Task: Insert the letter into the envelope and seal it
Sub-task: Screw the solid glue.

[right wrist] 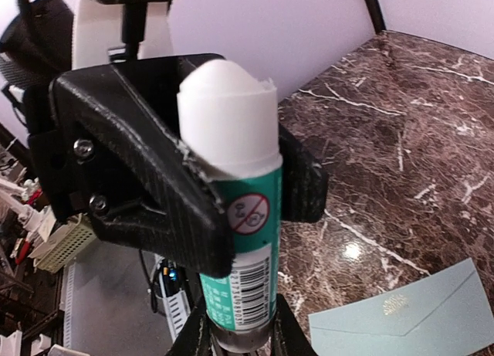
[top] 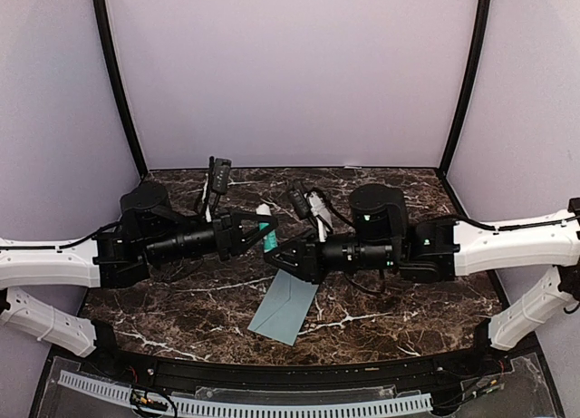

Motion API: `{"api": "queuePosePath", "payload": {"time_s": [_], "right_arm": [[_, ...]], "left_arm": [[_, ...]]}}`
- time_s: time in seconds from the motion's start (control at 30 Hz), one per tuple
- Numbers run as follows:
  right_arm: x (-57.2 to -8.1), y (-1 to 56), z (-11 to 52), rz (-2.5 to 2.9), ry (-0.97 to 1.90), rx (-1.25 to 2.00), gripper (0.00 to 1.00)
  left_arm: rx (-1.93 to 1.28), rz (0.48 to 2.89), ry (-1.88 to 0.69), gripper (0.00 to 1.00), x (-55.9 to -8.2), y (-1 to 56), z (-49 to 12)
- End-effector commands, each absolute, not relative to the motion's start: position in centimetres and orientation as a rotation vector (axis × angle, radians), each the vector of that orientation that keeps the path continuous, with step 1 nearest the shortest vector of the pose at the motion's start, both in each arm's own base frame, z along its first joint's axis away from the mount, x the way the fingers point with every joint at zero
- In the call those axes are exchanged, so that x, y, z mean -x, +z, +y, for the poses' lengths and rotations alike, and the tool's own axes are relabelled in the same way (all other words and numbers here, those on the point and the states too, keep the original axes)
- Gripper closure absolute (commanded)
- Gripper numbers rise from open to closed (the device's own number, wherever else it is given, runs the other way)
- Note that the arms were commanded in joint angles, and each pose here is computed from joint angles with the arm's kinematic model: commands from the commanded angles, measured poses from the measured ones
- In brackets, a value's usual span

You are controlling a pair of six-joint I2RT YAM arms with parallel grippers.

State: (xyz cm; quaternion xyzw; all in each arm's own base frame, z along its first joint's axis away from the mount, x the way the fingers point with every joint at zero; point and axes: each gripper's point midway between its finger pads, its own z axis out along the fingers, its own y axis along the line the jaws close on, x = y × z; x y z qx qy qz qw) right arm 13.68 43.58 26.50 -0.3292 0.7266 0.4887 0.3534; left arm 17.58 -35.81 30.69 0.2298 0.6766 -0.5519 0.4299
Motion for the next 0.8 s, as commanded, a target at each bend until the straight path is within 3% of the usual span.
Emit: {"api": "queuePosePath", "payload": {"time_s": [0.0,0.27,0.5,0.57,0.67,0.7,0.77], "right_arm": [[-18.8,27.3,43.3,1.928,1.000,0.634,0.90],[-22.3,24.6,42.8,2.033,0.731,0.519,0.90],[-20.7,25.6,43.2,1.990,0.921,0.567,0.77],[-19.9,26.7,42.8,1.939,1.023,0.589,0.69],[-17.9,29.0,41.8,1.829,1.202,0.679,0.34],[-17.0,29.7,41.5,1.787,1.271,0.734,0.27],[-15.1,31.0,40.8,1.694,1.398,0.826,0.19]], "left_arm": [[-0.507,1.832,-1.223,1.00,-18.7,27.3,-36.8],[-0.287,1.952,-1.157,1.00,-20.9,24.4,-36.6],[-0.289,1.912,-1.232,1.00,-20.3,25.5,-36.8],[-0.279,1.895,-1.252,1.00,-20.1,26.1,-36.4],[-0.270,1.865,-1.295,1.00,-19.8,27.8,-35.8],[-0.269,1.865,-1.297,1.00,-19.8,28.2,-35.6],[-0.265,1.852,-1.309,1.00,-19.7,29.2,-35.1]]}}
